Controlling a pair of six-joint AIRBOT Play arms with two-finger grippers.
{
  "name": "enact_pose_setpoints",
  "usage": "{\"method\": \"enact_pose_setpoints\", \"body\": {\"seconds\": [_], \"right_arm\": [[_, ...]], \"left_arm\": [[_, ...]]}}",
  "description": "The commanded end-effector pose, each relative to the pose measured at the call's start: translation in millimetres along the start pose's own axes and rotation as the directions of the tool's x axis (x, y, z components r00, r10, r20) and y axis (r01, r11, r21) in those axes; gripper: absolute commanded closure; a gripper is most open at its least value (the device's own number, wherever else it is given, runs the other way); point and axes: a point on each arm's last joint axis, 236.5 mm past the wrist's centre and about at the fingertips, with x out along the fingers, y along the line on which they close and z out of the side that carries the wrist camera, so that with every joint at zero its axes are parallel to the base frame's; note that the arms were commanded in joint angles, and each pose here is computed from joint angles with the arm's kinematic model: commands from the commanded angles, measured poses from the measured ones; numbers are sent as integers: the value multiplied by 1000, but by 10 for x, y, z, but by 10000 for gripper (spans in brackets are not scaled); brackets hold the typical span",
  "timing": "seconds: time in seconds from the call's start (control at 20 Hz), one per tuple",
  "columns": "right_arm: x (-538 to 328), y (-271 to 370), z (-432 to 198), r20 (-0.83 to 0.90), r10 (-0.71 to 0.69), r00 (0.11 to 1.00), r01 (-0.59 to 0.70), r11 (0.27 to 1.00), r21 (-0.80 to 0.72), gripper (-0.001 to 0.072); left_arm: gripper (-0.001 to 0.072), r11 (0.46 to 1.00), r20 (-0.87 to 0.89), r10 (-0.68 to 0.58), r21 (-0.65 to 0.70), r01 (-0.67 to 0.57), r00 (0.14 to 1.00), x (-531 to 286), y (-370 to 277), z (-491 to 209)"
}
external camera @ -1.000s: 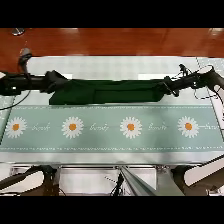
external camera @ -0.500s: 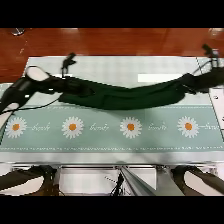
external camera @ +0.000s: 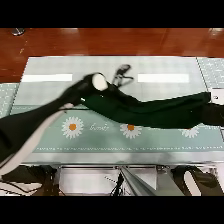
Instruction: Fold the shirts.
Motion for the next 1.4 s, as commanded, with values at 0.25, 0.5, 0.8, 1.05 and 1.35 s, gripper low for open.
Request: {"method": "enact_pose_setpoints", "body": {"seconds": [0.25,0.5,0.8,1.05,1.35], "right_arm": [[-83,229,5,53,84,995,-85,996,23,691],[51,423,68,15,176,984,-176,984,29,691],[766,1272,257,-81,361,929,-366,928,-69,691],[1806,2017,297,-266,372,889,-422,892,-161,691],[2915,2335,105,-406,338,849,-418,900,-124,690]], "left_arm": [[677,972,-270,-65,201,122,961,668,-731,-912],[677,998,-104,-41,-58,36,994,-425,289,-9],[676,971,295,140,-228,-73,945,-2745,1366,363],[676,912,459,348,-367,-183,817,-3812,1661,-461],[676,916,597,344,-382,-120,725,-3717,1311,-801]]}}
